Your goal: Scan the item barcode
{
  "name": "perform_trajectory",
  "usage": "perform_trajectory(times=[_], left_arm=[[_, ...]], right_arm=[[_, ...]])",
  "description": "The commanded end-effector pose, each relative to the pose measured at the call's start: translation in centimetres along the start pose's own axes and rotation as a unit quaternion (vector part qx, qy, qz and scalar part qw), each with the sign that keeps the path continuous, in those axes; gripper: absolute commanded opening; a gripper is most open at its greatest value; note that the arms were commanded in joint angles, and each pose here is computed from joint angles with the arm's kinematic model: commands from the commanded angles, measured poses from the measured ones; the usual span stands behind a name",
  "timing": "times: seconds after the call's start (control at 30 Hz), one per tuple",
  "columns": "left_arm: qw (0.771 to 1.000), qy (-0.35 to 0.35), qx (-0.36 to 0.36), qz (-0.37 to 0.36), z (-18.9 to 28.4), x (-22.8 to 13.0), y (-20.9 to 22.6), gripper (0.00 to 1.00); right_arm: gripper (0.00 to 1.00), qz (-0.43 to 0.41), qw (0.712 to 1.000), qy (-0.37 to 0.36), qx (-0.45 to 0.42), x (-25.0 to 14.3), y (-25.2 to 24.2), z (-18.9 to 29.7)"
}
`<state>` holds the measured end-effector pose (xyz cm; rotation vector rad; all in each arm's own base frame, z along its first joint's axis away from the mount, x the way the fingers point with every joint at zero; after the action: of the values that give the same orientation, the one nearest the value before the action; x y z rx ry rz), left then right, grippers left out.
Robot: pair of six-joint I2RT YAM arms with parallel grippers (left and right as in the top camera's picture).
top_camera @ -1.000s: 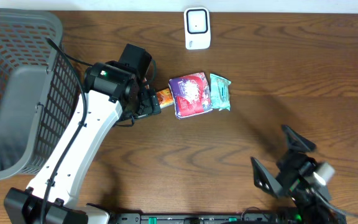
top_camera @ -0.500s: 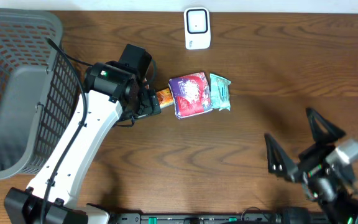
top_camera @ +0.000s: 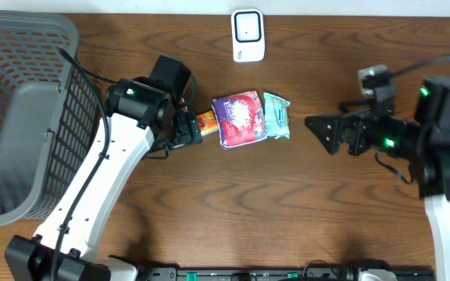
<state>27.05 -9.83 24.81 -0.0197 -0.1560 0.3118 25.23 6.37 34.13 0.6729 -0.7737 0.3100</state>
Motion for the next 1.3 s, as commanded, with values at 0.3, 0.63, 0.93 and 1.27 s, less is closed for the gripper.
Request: perform_trajectory(times=[0.3, 0.63, 0.93, 1.27], left_arm=[[1.0, 0.002, 0.006, -0.009, -0.2, 0.0, 0.1, 0.98], [1.0, 0.002, 0.006, -0.009, -0.2, 0.0, 0.1, 0.98], [1.0, 0.002, 0.006, -0.009, -0.2, 0.0, 0.1, 0.98], [1.0, 0.002, 0.006, -0.009, -0.2, 0.0, 0.1, 0.98]], right_arm=[[0.94, -0.224, 0.963, 0.14, -0.045, -2.5, -8.9, -9.7], [0.95, -0.234, 0.931, 0.25, -0.123, -3.5, -13.2, -17.6], [0.64, -0.26, 0.927, 0.269, -0.013, -6.2, -15.9, -23.5], [0.1, -0.292, 0.912, 0.288, 0.02, -9.2, -17.5, -26.2]])
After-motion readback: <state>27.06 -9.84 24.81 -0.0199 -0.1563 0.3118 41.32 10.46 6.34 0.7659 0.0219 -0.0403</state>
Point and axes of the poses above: each gripper's point midway between its finger pads, its own z axis back along the fingers, its own y axis along the line the jaws close on, x = y × z, the point moved 7 cm from there along z, back along the fingers, and after that the axes turned 1 degree about z, right-handed, at the moved point
